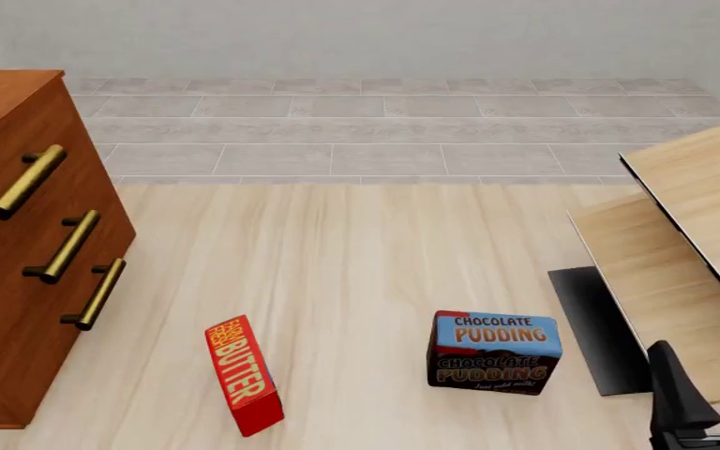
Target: Close the top drawer of the cabinet and put the bowl on top of it.
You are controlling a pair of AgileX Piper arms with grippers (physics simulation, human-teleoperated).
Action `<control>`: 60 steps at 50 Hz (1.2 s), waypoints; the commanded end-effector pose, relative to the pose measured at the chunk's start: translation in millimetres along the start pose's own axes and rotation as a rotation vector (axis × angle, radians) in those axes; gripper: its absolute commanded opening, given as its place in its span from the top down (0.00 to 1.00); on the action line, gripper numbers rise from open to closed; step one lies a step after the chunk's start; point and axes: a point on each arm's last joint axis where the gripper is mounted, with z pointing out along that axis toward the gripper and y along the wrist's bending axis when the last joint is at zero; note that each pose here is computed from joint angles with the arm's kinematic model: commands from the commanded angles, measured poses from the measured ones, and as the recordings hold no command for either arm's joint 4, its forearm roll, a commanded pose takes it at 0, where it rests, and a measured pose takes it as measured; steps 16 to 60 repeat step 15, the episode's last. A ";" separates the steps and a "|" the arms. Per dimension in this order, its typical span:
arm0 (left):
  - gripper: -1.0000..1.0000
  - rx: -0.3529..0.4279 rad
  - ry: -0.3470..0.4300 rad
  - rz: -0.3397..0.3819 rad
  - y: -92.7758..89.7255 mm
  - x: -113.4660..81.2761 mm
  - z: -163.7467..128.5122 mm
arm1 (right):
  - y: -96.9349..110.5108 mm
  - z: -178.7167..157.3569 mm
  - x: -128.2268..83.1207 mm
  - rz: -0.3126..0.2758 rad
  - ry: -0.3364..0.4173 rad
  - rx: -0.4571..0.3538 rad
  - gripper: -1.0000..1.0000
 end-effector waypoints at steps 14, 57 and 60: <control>0.00 0.154 -0.128 0.064 -13.9 -6.0 -65.5 | 0.2 0.0 0.4 -0.006 0.000 -0.004 0.00; 0.00 0.156 -0.128 0.066 -13.5 -5.1 -65.9 | 0.2 0.0 0.5 -0.007 0.000 -0.005 0.00; 0.00 0.156 -0.128 0.066 -13.5 -5.1 -65.9 | 0.2 0.0 0.5 -0.007 0.000 -0.005 0.00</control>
